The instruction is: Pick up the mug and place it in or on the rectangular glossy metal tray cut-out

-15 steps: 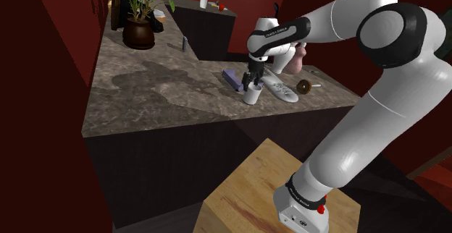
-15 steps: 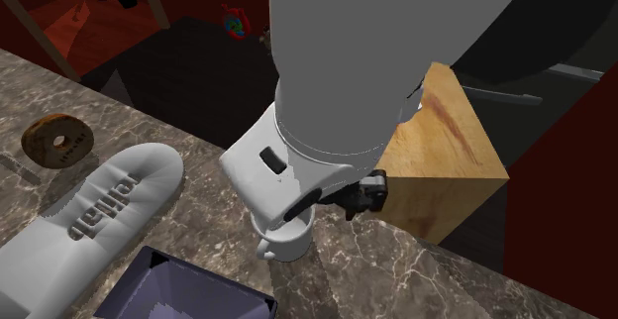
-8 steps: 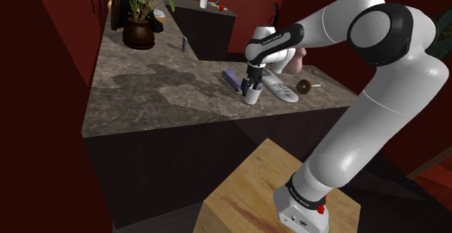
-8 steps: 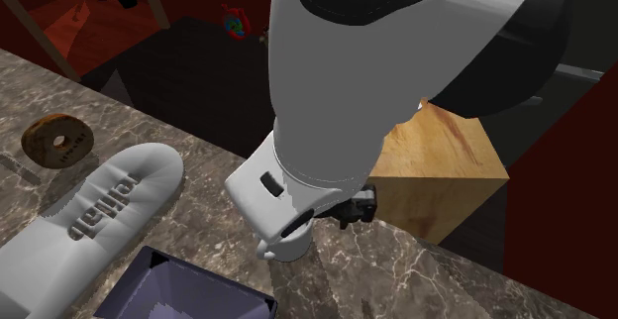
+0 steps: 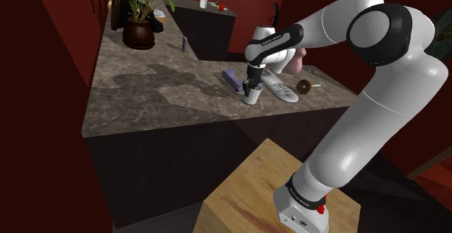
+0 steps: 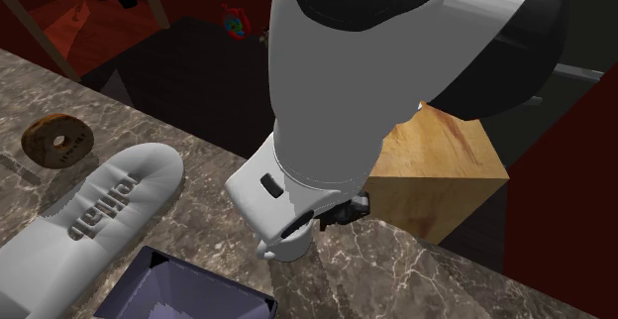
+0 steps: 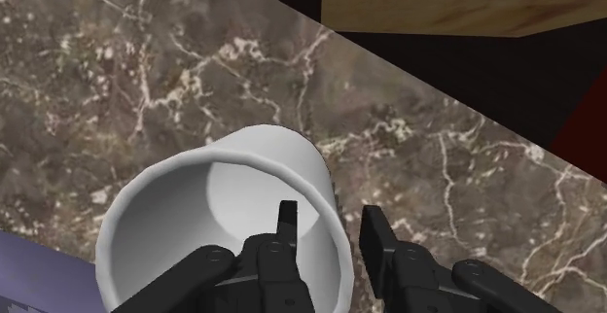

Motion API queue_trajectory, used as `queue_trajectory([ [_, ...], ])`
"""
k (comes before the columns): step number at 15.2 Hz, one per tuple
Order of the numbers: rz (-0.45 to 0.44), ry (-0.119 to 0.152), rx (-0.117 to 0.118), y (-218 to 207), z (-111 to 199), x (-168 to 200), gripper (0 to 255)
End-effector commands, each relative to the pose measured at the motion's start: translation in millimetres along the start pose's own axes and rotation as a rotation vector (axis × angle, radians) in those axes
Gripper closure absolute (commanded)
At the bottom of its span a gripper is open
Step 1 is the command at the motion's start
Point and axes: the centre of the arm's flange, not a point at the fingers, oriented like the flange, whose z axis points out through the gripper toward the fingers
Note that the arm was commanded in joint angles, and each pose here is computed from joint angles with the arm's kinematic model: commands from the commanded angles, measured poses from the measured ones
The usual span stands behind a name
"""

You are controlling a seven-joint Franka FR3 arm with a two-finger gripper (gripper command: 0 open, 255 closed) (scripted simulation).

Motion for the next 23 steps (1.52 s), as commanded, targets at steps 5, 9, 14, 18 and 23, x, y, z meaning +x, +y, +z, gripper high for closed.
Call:
queue_trajectory([
  [5, 0.0, 0.0, 0.0, 0, 0, 0, 255],
  [9, 0.0, 0.0, 0.0, 0, -5, 0, 255],
  [14, 0.0, 0.0, 0.0, 2, -31, -3, 255],
  [18, 0.0, 0.0, 0.0, 4, -52, -4, 255],
  [23, 0.0, 0.0, 0.0, 5, -79, -6, 255],
])
